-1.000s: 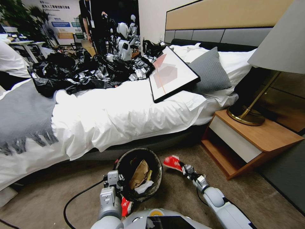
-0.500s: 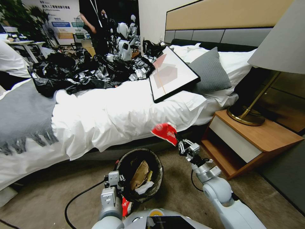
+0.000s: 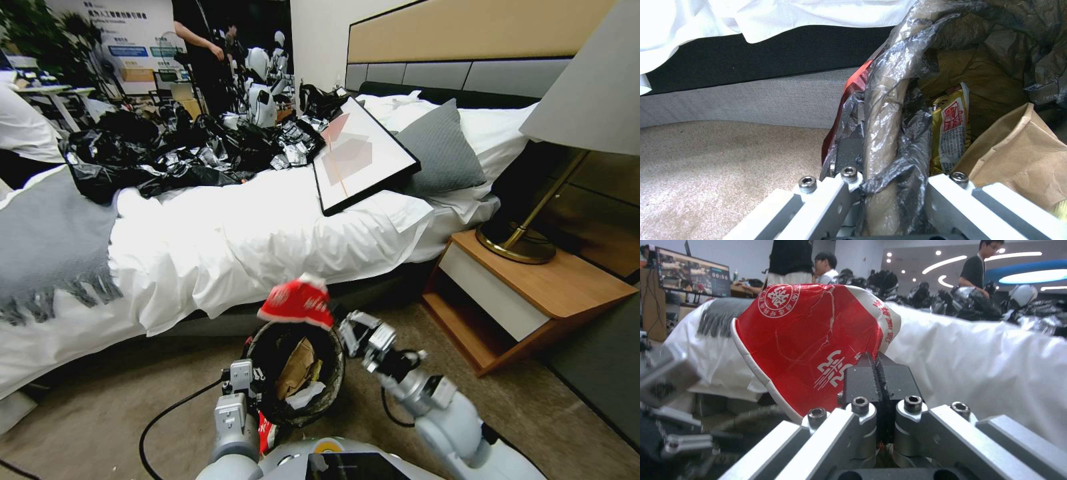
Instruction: Pick up the trash bin, then pick up the garbage from the floor and place it into the trash bin.
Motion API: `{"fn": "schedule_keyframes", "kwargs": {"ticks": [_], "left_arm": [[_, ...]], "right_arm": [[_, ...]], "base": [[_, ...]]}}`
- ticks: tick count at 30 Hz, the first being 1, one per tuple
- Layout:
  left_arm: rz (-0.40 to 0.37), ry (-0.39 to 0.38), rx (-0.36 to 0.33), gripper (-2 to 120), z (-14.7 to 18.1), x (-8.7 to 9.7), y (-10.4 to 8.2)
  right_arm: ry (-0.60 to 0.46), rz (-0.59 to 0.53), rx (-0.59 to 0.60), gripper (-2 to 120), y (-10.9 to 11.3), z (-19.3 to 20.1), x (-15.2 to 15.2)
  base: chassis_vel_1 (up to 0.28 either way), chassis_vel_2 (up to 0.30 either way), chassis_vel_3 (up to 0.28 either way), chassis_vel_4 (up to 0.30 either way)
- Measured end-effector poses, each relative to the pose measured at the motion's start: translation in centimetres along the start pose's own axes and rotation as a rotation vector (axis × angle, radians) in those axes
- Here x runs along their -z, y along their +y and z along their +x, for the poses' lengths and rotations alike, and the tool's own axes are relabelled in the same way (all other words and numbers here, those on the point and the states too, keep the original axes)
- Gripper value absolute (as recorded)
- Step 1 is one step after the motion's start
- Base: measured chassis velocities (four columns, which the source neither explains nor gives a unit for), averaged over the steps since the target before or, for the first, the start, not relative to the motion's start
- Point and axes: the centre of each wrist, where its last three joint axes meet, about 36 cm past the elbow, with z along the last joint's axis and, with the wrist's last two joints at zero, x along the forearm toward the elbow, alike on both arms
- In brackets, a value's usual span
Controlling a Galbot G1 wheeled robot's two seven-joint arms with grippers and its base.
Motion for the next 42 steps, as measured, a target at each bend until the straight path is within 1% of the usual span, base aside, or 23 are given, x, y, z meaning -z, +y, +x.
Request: {"fn": "schedule_keyframes", "kwargs": {"ticks": [2,5,10,15,21,30,31,32,33,34,35,37,39,40,42], "left_arm": [[0.001,0.0,0.0,1,0.0,0.0,0.0],[0.001,-0.001,-0.003,1,-0.1,0.0,-0.1],[-0.001,-0.003,-0.003,1,-0.1,0.0,0.0],[-0.001,-0.004,-0.003,1,-0.1,0.0,0.0],[-0.001,-0.008,-0.005,1,0.0,0.1,0.1],[0.002,-0.018,-0.006,1,0.1,0.5,0.3],[0.005,-0.02,-0.006,1,0.0,0.5,0.3],[0.005,-0.02,-0.006,1,0.0,0.5,0.3],[0.007,-0.022,-0.007,1,0.0,0.6,0.3],[0.009,-0.023,-0.008,1,-0.1,0.6,0.3],[0.009,-0.023,-0.008,1,-0.1,0.6,0.3],[0.012,-0.023,-0.011,1,-0.1,0.7,0.2],[0.013,-0.024,-0.012,1,-0.2,0.8,0.2],[0.013,-0.024,-0.012,1,-0.2,0.8,0.2],[0.013,-0.026,-0.013,1,-0.1,0.9,0.3]], "right_arm": [[0.013,-0.002,0.0,0,0.1,0.1,-0.6],[0.047,-0.012,-0.001,0,0.5,0.5,-2.2],[0.074,-0.022,-0.004,0,0.9,0.9,-3.6],[0.089,-0.023,-0.008,0,1.0,1.1,-4.3],[0.123,-0.02,-0.02,0,1.1,2.0,-6.1],[0.173,-0.01,-0.001,0,1.5,3.7,-6.9],[0.182,-0.005,0.006,5,1.6,4.1,-7.1],[0.182,-0.005,0.006,5,1.6,4.1,-7.1],[0.188,-0.001,0.007,10,1.8,4.4,-7.2],[0.191,0.002,0.006,14,1.9,4.6,-7.2],[0.191,0.002,0.006,14,1.9,4.6,-7.2],[0.193,0.009,0.002,25,1.9,4.8,-7.2],[0.19,0.015,-0.001,34,1.7,4.8,-7.0],[0.19,0.015,-0.001,34,1.7,4.8,-7.0],[0.185,0.024,-0.001,42,1.4,4.8,-6.7]], "base": [[0.0,0.0,0.0,0.0],[0.0,0.0,0.0,0.0],[0.0,0.0,0.0,0.0],[0.0,0.0,0.0,0.0],[0.0,0.0,0.0,0.0],[0.0,0.0,0.0,0.0],[0.0,0.0,0.0,0.0],[0.0,0.0,0.0,0.0],[0.0,0.0,0.0,0.0],[0.0,0.0,0.0,0.0],[0.0,0.0,0.0,0.0],[0.0,0.0,0.0,0.0],[0.0,0.0,0.0,0.0],[0.0,0.0,0.0,0.0],[0.0,0.0,0.0,0.0]]}}
